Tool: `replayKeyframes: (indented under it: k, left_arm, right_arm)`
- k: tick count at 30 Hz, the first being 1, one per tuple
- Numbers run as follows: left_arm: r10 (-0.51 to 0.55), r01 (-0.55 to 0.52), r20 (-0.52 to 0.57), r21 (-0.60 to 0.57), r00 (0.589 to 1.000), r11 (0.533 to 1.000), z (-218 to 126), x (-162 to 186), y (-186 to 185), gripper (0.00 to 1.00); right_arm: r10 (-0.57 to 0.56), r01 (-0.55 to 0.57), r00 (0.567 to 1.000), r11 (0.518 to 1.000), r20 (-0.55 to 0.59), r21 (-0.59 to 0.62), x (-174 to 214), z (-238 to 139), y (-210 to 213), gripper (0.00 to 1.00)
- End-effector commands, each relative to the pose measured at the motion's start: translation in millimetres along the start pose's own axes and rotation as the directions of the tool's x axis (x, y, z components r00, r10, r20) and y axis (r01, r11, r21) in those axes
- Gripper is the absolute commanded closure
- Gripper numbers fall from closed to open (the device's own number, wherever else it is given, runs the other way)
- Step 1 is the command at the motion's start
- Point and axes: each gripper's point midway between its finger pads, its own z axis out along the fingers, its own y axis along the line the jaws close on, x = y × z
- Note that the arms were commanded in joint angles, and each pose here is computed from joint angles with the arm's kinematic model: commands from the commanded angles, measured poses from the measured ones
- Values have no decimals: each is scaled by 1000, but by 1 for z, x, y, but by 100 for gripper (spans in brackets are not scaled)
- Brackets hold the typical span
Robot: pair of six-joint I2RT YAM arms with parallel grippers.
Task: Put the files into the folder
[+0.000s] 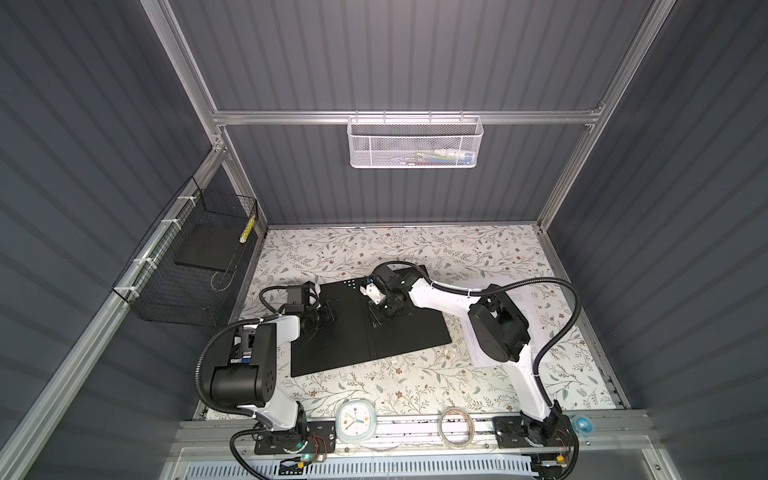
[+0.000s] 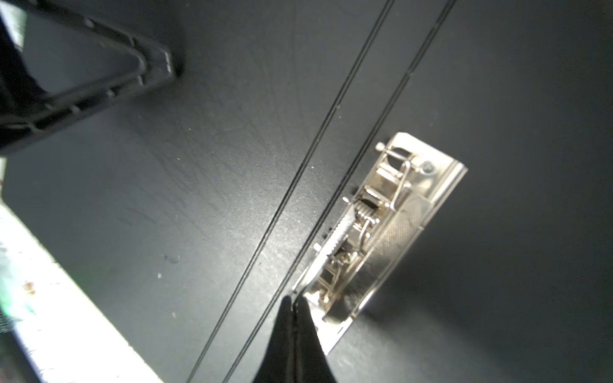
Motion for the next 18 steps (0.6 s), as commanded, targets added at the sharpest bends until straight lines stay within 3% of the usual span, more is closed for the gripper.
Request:
replayKeyframes:
  k: [1,11,18]
  left_arm:
    - [-63,47,-135,-116,989,992,6,43,30,100]
    - [-64,48,-130,-120,990,992,5,42,30,100]
    - [-62,47,-134,-117,989,992,6,43,30,100]
  right_arm:
    - [-9,55,969,982,-246,181,66,30,-38,98]
    - [9,61,946,977,-325,203,89,37,-42,99]
    - [-32,185,897,933,-441,308,106,42,-58,99]
